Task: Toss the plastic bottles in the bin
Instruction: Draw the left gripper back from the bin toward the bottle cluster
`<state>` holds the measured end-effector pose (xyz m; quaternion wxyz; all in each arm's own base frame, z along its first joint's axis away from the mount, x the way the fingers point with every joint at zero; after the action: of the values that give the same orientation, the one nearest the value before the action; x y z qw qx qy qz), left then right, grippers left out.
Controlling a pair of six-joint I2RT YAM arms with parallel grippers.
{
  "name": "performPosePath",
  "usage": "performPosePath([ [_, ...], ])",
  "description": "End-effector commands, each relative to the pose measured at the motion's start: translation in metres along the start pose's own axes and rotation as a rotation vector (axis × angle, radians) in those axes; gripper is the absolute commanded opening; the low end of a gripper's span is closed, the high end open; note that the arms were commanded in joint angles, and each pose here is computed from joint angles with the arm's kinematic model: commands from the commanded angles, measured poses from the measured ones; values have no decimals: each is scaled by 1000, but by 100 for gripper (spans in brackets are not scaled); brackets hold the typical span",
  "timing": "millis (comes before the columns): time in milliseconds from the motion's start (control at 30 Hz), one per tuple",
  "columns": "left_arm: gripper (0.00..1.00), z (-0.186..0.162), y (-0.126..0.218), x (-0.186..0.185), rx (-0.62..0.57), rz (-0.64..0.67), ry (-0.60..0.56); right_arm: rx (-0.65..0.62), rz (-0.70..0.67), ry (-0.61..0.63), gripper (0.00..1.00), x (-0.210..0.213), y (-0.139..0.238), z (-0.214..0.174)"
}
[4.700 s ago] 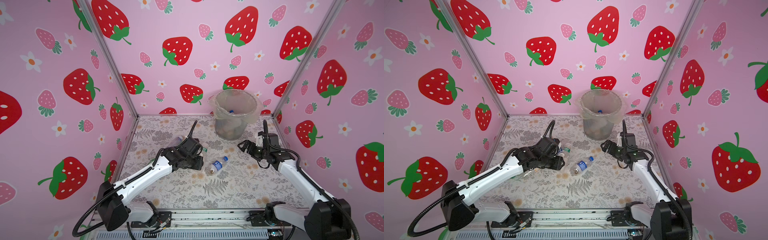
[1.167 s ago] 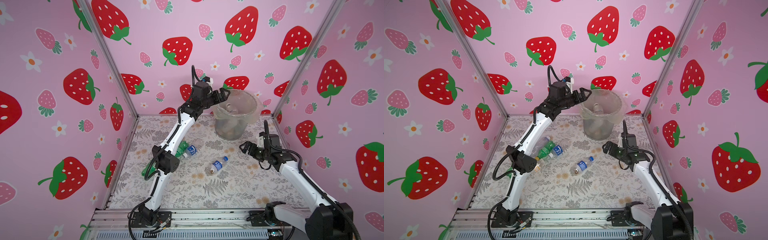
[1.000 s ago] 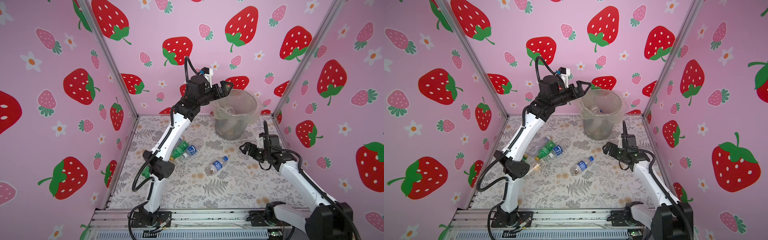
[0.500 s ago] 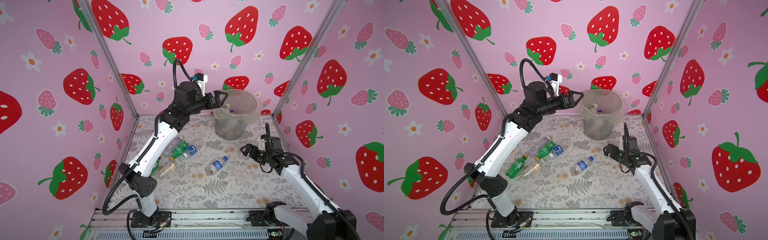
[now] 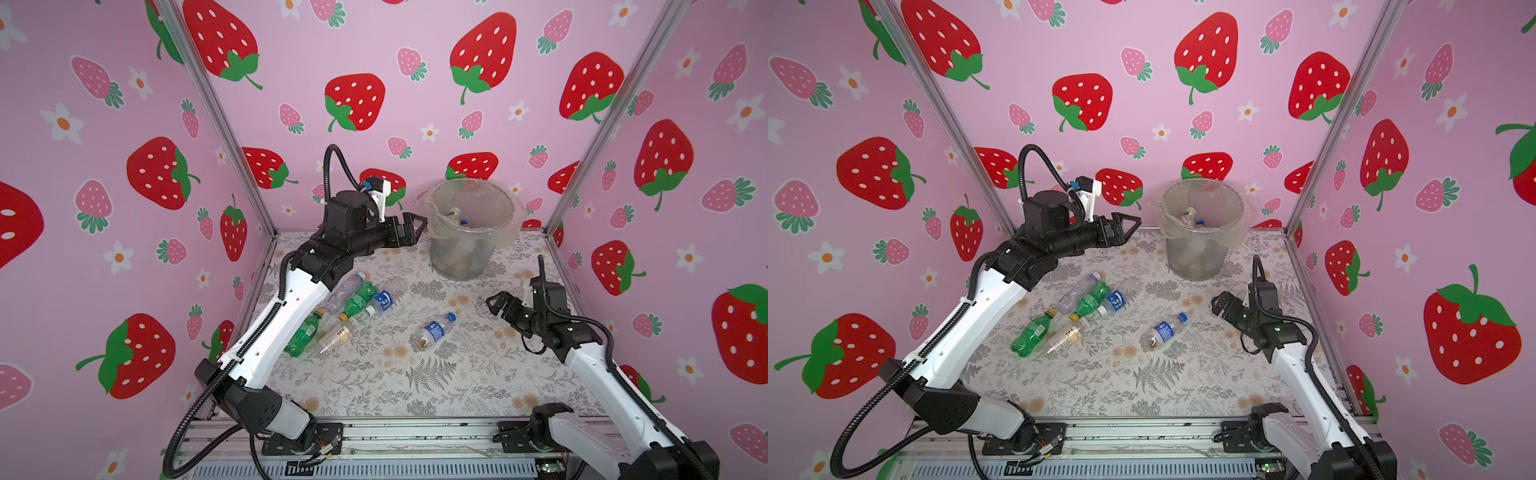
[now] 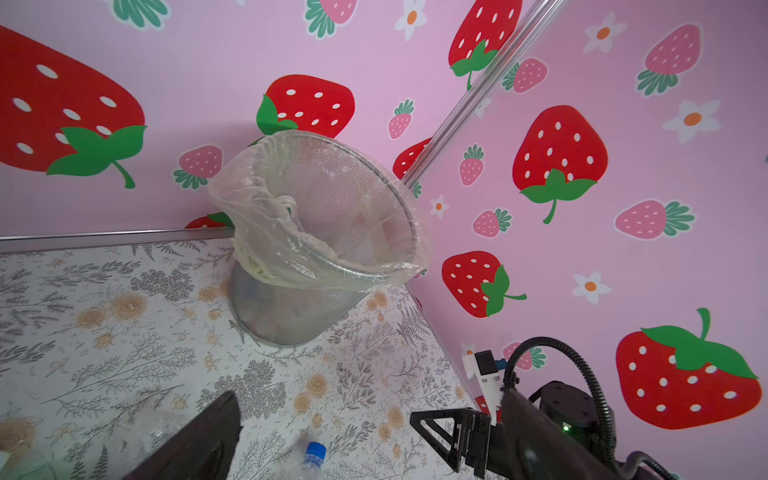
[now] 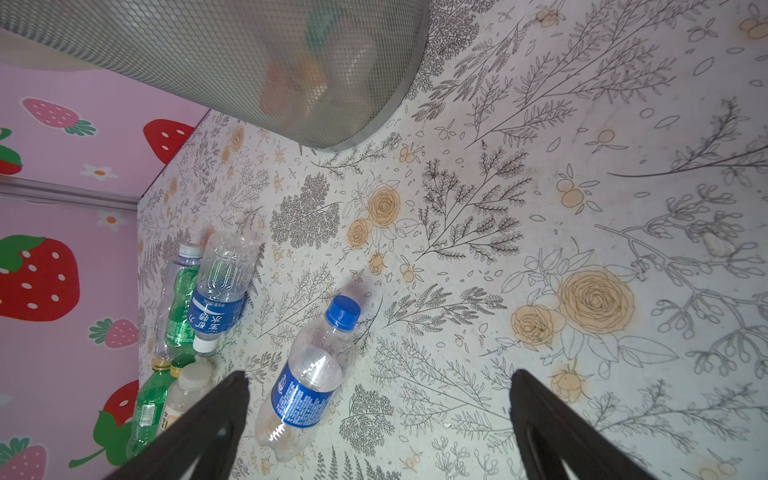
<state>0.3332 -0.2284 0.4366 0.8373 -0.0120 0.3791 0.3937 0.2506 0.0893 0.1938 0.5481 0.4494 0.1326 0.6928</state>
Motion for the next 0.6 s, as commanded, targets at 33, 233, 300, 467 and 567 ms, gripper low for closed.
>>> performPosePath([
  [33, 99, -12, 10, 24, 21, 82, -7, -7, -18, -44, 99, 1, -4, -2],
  [233, 99, -31, 25, 57, 60, 172, 23, 7, -34, -61, 99, 7, -9, -7],
  [300, 99, -42, 30, 71, 89, 210, 34, 17, -41, -71, 99, 8, -10, -10],
  [467, 99, -68, 44, 108, 129, 311, 85, 25, -54, -74, 99, 12, -11, -15],
  [567, 99, -80, 53, 119, 170, 326, 110, 23, -68, -86, 99, 11, -11, -18],
])
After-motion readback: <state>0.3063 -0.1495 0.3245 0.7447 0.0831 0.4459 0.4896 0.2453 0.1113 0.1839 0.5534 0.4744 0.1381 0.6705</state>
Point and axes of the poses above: each gripper's point midway between its finger pads, its own y axis back along the fingers, its own x axis along the line the jaws close on, z = x × y, the point moved 5 cm from there along y, back along the fingers, and after that the axes turned 10 degrees about y, right-handed, at the moved point
